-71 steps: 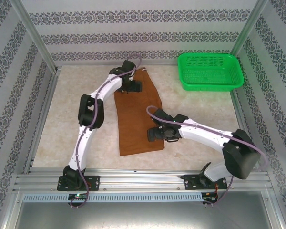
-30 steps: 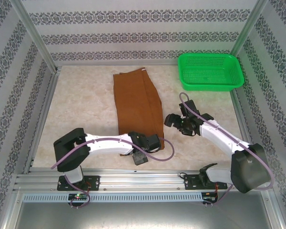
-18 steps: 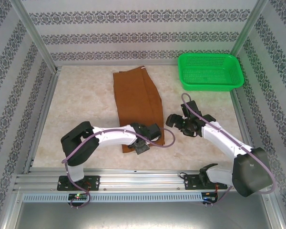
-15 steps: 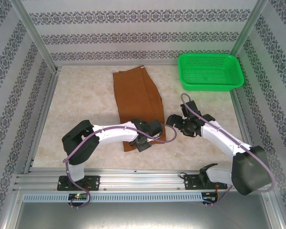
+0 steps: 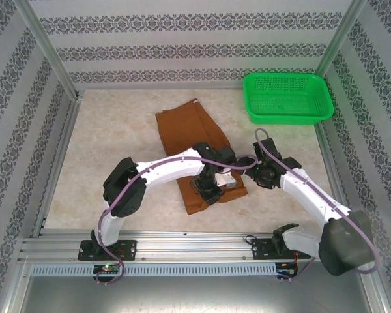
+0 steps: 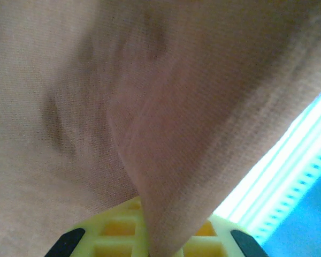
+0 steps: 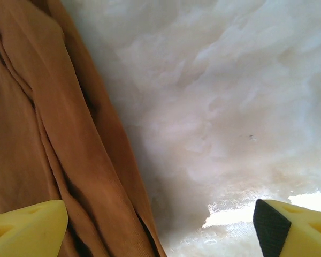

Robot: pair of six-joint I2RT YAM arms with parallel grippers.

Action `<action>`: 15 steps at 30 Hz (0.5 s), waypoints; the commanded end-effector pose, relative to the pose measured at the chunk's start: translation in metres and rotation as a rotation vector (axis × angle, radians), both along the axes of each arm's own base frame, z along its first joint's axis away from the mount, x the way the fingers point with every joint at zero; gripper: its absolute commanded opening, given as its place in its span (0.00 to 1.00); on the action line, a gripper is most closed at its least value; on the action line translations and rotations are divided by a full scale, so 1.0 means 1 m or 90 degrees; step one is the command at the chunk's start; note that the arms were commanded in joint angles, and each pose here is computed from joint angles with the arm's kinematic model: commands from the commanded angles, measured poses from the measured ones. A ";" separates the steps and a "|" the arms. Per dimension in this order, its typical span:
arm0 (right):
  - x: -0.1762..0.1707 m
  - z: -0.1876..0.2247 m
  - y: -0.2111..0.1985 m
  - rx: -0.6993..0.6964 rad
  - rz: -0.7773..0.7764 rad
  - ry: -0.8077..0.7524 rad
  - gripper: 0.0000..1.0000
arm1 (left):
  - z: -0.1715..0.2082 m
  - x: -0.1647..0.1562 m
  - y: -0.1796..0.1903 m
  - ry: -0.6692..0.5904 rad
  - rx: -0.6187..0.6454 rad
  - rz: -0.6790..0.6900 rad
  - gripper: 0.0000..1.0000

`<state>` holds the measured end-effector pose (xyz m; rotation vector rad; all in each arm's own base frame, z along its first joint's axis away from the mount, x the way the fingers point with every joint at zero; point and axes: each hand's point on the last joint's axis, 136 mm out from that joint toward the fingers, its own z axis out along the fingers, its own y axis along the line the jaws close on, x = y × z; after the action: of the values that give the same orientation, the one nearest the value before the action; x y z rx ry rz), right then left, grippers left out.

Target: Roll up the long pants

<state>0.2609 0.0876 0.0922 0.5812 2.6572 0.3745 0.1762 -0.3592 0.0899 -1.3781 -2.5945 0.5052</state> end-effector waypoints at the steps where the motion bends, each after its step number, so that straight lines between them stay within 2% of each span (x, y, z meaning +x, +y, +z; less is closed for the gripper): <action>1: -0.005 0.011 -0.017 -0.009 -0.057 -0.013 0.89 | 0.028 -0.010 -0.007 0.150 -0.068 0.062 0.09; 4: -0.009 0.019 -0.023 -0.009 -0.077 -0.040 0.81 | 0.028 0.003 -0.011 0.207 -0.103 0.113 0.08; 5: -0.010 0.023 -0.025 -0.007 -0.081 -0.053 0.72 | 0.026 0.009 -0.011 0.227 -0.114 0.131 0.08; 7: -0.013 0.027 -0.026 -0.002 -0.077 -0.075 0.39 | 0.017 0.021 -0.010 0.255 -0.125 0.168 0.06; 8: -0.015 0.029 -0.026 0.004 -0.077 -0.084 0.13 | 0.014 0.028 -0.010 0.272 -0.135 0.184 0.06; 9: -0.016 0.030 -0.025 0.011 -0.075 -0.092 0.00 | 0.010 0.034 -0.011 0.288 -0.146 0.195 0.06; 11: -0.018 0.028 -0.018 0.036 -0.063 -0.100 0.00 | 0.007 0.045 -0.015 0.312 -0.170 0.201 0.06; 15: -0.020 0.024 -0.001 0.092 -0.037 -0.101 0.00 | -0.013 0.058 -0.016 0.304 -0.147 0.188 0.07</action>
<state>0.2410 0.0747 0.1182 0.6545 2.4718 0.4836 0.2269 -0.3682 0.0753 -0.7689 -2.4231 1.0021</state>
